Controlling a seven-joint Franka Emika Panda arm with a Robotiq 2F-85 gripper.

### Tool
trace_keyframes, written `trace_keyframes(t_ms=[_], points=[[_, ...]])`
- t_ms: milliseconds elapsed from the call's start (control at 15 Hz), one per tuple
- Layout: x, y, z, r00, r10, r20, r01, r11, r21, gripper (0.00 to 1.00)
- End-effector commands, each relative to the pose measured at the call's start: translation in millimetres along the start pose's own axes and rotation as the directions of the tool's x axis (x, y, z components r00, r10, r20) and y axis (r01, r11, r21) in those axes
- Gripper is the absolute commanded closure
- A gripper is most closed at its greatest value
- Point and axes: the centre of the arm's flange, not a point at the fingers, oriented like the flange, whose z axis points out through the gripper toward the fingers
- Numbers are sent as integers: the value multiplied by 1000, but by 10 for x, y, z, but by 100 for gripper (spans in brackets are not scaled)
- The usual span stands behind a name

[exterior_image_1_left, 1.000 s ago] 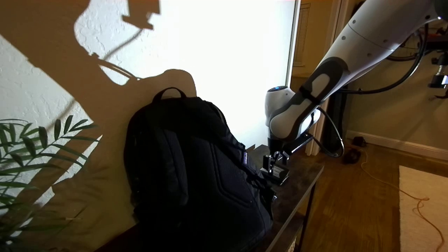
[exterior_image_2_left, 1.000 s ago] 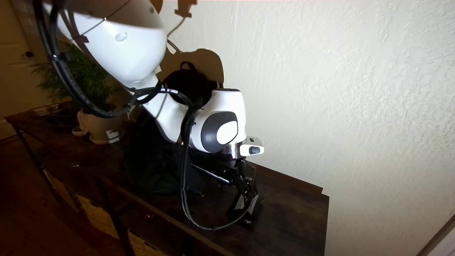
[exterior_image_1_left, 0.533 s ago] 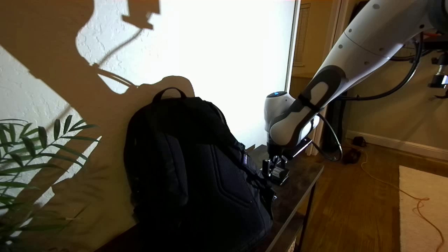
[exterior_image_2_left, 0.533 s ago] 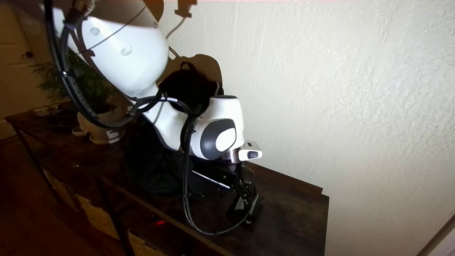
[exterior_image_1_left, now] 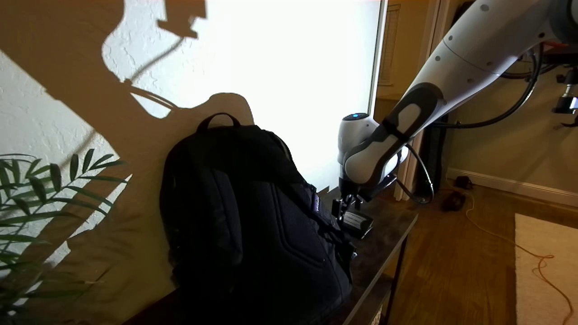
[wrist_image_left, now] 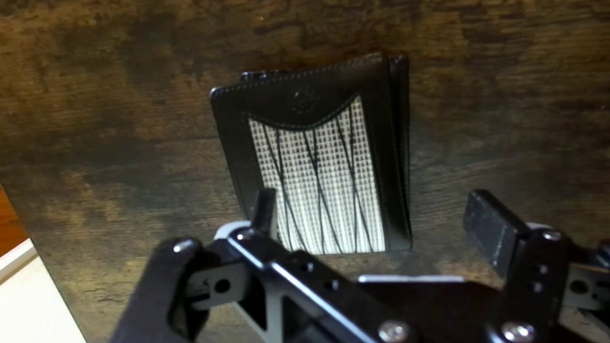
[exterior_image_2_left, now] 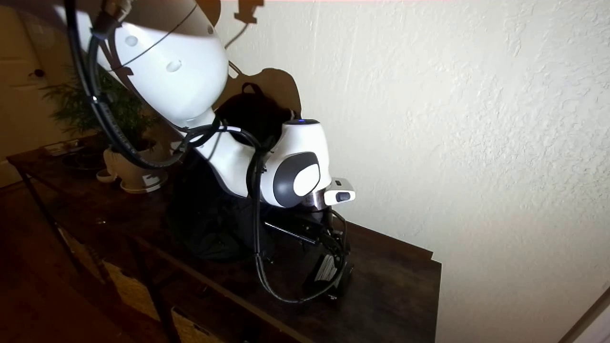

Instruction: Put the wallet inside the backpack

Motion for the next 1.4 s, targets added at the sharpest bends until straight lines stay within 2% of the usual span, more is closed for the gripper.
trace_keyframes(t_ms=[0,1000,1333], points=[[69,38,-20,999,-1,-32,1,1000,4,0],[75,477,302,999,43,-13,-43,999,-12,0],[32,568,335,998,66,17,-66,998,17,0]])
